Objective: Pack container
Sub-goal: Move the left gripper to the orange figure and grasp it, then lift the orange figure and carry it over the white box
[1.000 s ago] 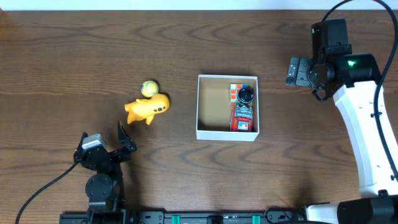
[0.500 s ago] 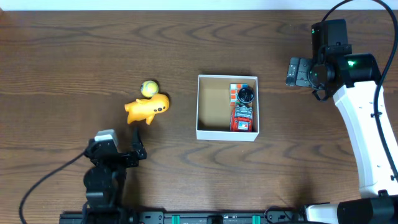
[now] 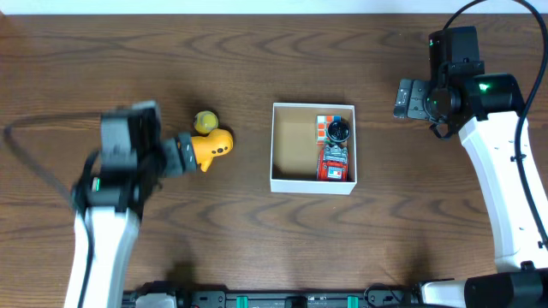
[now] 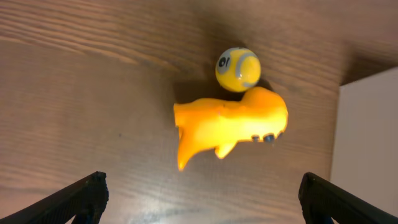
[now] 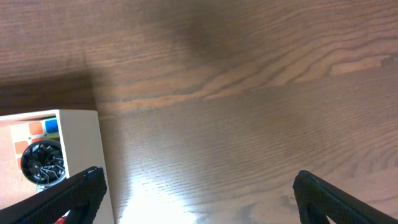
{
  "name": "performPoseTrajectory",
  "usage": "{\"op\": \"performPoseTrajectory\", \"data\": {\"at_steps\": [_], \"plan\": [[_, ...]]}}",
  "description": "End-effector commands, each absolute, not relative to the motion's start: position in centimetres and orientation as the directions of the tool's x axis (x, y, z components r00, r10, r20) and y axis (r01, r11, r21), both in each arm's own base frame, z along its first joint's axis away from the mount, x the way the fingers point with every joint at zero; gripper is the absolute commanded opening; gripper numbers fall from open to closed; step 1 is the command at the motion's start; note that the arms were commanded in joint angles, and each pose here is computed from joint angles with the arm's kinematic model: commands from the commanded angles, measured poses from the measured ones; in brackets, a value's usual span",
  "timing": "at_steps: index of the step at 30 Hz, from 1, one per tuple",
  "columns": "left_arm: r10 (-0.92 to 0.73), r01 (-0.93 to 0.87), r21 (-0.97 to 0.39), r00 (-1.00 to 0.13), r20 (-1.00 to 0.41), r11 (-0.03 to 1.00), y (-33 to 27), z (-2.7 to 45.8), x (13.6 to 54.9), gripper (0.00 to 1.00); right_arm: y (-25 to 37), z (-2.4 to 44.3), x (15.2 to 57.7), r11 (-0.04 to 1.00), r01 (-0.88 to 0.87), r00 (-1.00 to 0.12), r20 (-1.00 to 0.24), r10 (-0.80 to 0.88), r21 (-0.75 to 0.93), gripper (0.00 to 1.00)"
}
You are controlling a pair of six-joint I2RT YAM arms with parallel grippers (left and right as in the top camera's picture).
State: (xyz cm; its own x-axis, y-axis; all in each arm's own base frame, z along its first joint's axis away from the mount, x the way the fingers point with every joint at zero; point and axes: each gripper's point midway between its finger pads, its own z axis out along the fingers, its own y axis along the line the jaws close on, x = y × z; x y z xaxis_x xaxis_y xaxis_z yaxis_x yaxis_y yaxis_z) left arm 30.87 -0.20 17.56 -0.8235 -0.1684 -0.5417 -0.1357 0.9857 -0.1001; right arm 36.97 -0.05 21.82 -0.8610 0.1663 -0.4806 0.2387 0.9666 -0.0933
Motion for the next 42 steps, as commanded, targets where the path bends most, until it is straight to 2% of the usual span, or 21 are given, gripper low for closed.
{"op": "performPoseTrajectory", "data": {"at_steps": [1,5,8,11,19,42], "plan": [[-0.177,-0.144,-0.105,-0.853,-0.491,0.984,-0.4,16.1,32.4,0.98,-0.4,22.6,37.1,0.964,0.249,-0.849,-0.5,0.171,-0.093,0.99],[-0.154,-0.129,-0.086,-0.883,-0.443,0.988,-0.4,14.1,33.0,0.98,-0.4,22.6,37.1,0.964,0.249,-0.849,-0.5,0.171,-0.093,0.99],[0.071,0.107,-0.058,-0.896,-0.439,0.993,-1.8,13.6,33.0,1.0,-0.4,22.6,37.1,0.964,0.249,-0.849,-0.5,0.171,-0.093,0.99],[0.249,0.302,-0.044,-0.854,-0.457,0.952,-3.2,13.6,32.9,0.98,-0.4,22.6,37.1,0.964,0.249,-0.849,-0.5,0.171,-0.093,0.99],[0.489,0.542,0.03,-0.732,-0.473,0.84,-4.4,13.0,33.4,1.0,-0.4,22.6,37.1,0.964,0.249,-0.849,-0.5,0.171,-0.093,0.99],[0.522,0.539,0.041,-0.789,-0.324,0.841,-2.8,5.1,35.8,0.99,-0.4,22.6,37.1,0.964,0.249,-0.849,-0.5,0.171,-0.093,0.99]]}}
